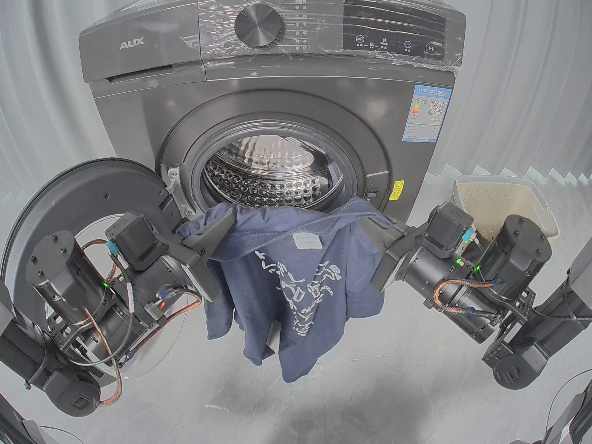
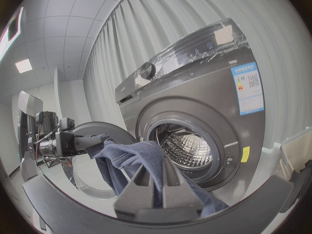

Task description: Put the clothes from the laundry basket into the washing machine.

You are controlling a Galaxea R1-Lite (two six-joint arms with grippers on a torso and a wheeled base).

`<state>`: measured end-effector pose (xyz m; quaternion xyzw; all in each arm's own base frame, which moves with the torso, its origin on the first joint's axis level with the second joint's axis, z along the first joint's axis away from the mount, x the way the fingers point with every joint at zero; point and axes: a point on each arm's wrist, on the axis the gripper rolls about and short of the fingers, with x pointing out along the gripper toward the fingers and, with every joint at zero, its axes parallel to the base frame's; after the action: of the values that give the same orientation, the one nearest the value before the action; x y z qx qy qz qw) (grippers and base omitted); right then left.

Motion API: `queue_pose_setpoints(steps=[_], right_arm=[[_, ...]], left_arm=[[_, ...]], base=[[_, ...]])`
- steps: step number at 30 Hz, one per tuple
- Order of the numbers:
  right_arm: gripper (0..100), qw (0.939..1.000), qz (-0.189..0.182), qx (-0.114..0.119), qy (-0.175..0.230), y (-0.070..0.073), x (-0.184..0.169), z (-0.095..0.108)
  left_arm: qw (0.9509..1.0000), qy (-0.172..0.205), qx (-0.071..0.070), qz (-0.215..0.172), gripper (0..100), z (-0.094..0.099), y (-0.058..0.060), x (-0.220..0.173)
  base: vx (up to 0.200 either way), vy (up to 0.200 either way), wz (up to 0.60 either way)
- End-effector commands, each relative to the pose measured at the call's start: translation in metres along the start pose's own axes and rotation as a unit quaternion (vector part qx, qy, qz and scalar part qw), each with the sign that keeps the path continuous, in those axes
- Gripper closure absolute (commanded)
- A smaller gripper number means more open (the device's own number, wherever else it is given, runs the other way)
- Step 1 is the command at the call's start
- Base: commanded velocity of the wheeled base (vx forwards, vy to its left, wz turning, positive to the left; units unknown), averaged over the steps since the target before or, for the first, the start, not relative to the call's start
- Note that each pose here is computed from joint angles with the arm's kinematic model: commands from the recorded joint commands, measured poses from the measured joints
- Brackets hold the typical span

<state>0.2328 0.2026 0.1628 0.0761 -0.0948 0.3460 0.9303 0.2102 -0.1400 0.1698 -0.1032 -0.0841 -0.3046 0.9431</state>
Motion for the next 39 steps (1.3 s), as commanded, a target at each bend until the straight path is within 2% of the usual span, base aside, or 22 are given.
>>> queue_pose_setpoints(steps=[1,3,4,7,19,35,36,39], right_arm=[[100,0.9995,-0.008,-0.002,-0.029,-0.002,-0.001,0.017],[100,0.9994,-0.012,-0.003,-0.032,-0.005,0.0,0.018],[100,0.9994,-0.013,-0.004,-0.031,-0.006,0.0,0.017],[100,0.9994,-0.013,-0.004,-0.031,-0.005,0.0,0.017],[100,0.9984,-0.027,0.001,-0.049,-0.001,0.007,0.024],[100,0.9972,-0.026,0.003,-0.07,0.001,0.011,0.033],[100,0.9969,-0.037,0.003,-0.07,0.0,0.011,0.033],[100,0.9969,-0.036,0.006,-0.07,0.002,0.011,0.034]], left_arm=[[0.9998,-0.021,0.002,0.002,100,0.01,-0.001,-0.001],[0.9995,-0.03,0.003,0.005,100,0.015,0.001,-0.001],[0.999,-0.04,0.009,0.017,100,0.021,0.007,-0.003],[0.9987,-0.044,0.012,0.023,100,0.023,0.01,-0.004],[0.998,-0.058,0.014,0.022,100,0.03,0.009,-0.006],[0.998,-0.058,0.013,0.022,100,0.03,0.01,-0.005],[0.998,-0.058,0.013,0.022,100,0.03,0.01,-0.005],[0.998,-0.058,0.013,0.022,100,0.03,0.01,-0.005]], base=[[0.0,0.0,0.0],[0.0,0.0,0.0],[0.0,0.0,0.0],[0.0,0.0,0.0],[0.0,0.0,0.0],[0.0,0.0,0.0],[0.0,0.0,0.0],[0.0,0.0,0.0]])
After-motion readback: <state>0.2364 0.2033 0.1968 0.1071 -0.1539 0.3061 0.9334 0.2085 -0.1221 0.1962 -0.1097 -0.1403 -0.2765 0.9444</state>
